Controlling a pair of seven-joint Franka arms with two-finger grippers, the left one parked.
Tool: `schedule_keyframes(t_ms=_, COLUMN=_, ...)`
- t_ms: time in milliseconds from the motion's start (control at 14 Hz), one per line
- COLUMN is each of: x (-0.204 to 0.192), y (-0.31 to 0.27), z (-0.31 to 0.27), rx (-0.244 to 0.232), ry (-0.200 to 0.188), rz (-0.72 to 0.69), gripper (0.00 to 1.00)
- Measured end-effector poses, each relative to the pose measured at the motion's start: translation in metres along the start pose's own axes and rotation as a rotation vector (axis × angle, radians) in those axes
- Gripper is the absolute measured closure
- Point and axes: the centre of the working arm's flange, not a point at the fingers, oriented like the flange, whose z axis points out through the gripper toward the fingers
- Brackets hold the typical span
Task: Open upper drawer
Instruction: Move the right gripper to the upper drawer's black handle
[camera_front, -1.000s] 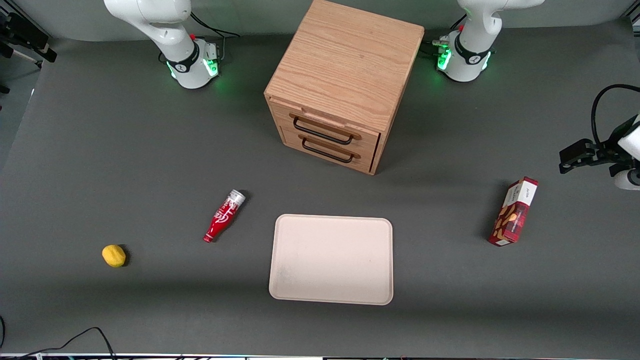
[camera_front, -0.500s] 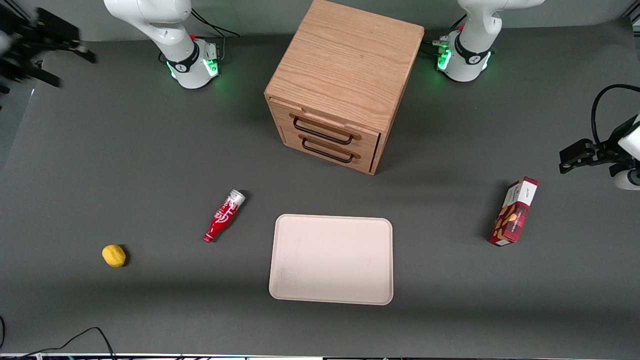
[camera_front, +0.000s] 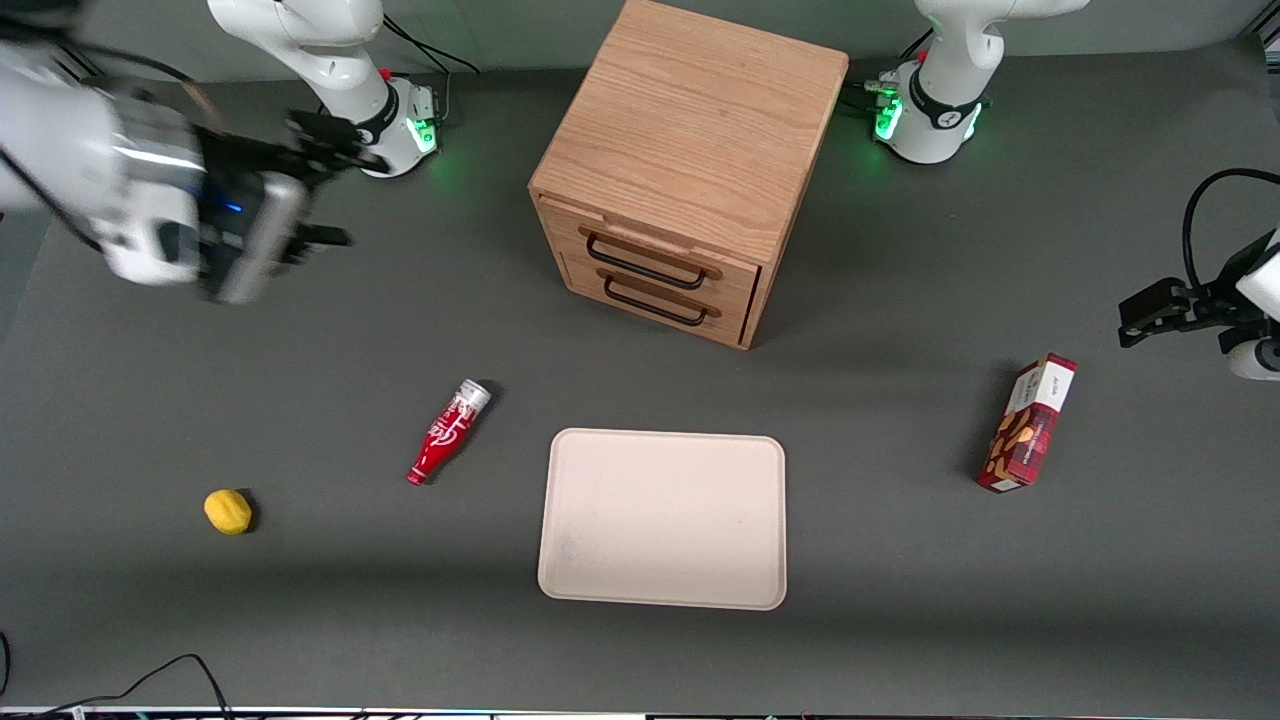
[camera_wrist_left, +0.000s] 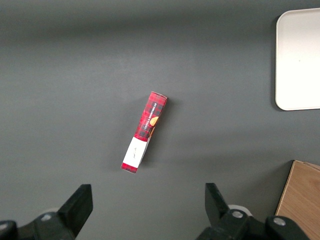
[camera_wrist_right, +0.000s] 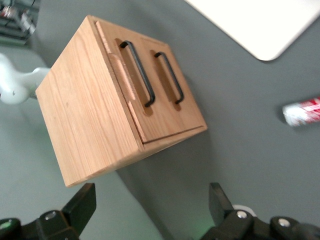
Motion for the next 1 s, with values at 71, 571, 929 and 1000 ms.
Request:
schedule_keyframes(t_ms=71, x=0.016, y=0.0, z=0.019, rx=0.018, ry=-0.019, rz=-0.026, gripper=0.0)
schedule_keyframes(t_ms=571, x=0.093, y=-0.01, z=0.133, rx=-0.028, ry=-0.074, rz=-0.08, gripper=0.0)
schedule_keyframes(t_ms=929, x=0.126, y=-0.003, z=0.196, rx=-0.063, ry=-0.081, rz=-0.029, gripper=0.0)
schedule_keyframes(t_ms=1000, x=0.13, y=-0.005, z=0.207, rx=-0.067, ry=-0.083, rz=-0.023, gripper=0.0)
